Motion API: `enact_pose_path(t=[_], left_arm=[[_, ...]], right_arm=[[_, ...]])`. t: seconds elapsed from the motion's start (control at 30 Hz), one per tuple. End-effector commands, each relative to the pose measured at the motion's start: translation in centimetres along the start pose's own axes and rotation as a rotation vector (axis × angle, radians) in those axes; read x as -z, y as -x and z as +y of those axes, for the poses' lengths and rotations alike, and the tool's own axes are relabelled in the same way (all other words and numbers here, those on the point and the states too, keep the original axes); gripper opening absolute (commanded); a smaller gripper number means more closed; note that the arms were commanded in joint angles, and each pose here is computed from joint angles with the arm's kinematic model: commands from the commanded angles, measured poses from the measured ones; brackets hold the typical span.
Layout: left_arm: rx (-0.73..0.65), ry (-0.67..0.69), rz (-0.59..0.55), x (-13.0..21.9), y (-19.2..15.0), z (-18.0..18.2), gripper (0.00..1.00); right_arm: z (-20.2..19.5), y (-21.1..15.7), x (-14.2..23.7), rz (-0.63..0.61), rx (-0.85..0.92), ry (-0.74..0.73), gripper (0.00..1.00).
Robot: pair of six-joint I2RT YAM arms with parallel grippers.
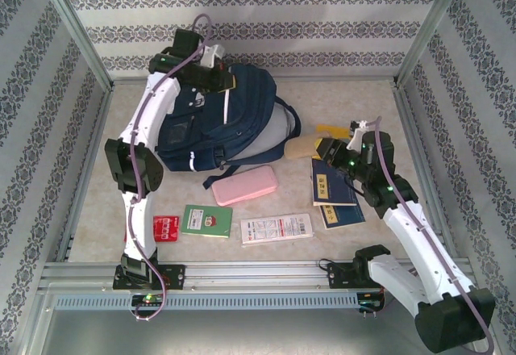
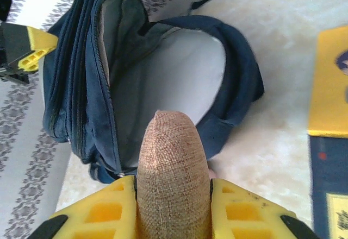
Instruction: Pack the student bag
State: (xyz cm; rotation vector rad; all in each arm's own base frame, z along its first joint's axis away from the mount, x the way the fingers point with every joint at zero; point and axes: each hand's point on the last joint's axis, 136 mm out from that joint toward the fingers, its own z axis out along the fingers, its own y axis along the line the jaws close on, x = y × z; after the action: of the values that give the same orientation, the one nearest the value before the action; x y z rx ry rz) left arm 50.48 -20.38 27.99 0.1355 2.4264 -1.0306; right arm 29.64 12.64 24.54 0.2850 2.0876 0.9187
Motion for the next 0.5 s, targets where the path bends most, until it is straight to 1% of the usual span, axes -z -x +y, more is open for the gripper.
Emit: enact_pose_path(t=[0.0, 0.1, 0.17, 0.23, 0.37, 0.47], left_arm=[[-0.101, -0.159, -0.068, 4.9, 1.4, -5.2, 0.00], [-0.109, -0.224, -0.099, 6.6, 2.1, -6.4, 0.00], [-0.105, -0.270, -0.111, 7.5, 2.5, -7.1, 0.00], [-0.102, -0.314, -0.115, 8.0, 2.6, -7.6, 0.00], [-0.100, -0.366, -0.107, 8.5, 2.6, -8.2, 0.00], [-0.089, -0.397, -0.103, 8.4, 2.7, -8.6, 0.00]], right_arm=[[3.4, 1.9, -0.3, -0.027, 0.003, 0.120, 0.19], [3.7, 2.5, -2.1, -0.028, -0.053, 0.162, 0.19], [4.4, 3.0, -3.5, -0.015, -0.098, 0.212, 0.19], [5.9, 3.4, -5.0, 0.010, -0.109, 0.296, 0.20], [7.7, 3.1, -8.4, 0.098, -0.103, 0.357, 0.22], [8.7, 2.5, -11.3, 0.136, -0.101, 0.373, 0.23]])
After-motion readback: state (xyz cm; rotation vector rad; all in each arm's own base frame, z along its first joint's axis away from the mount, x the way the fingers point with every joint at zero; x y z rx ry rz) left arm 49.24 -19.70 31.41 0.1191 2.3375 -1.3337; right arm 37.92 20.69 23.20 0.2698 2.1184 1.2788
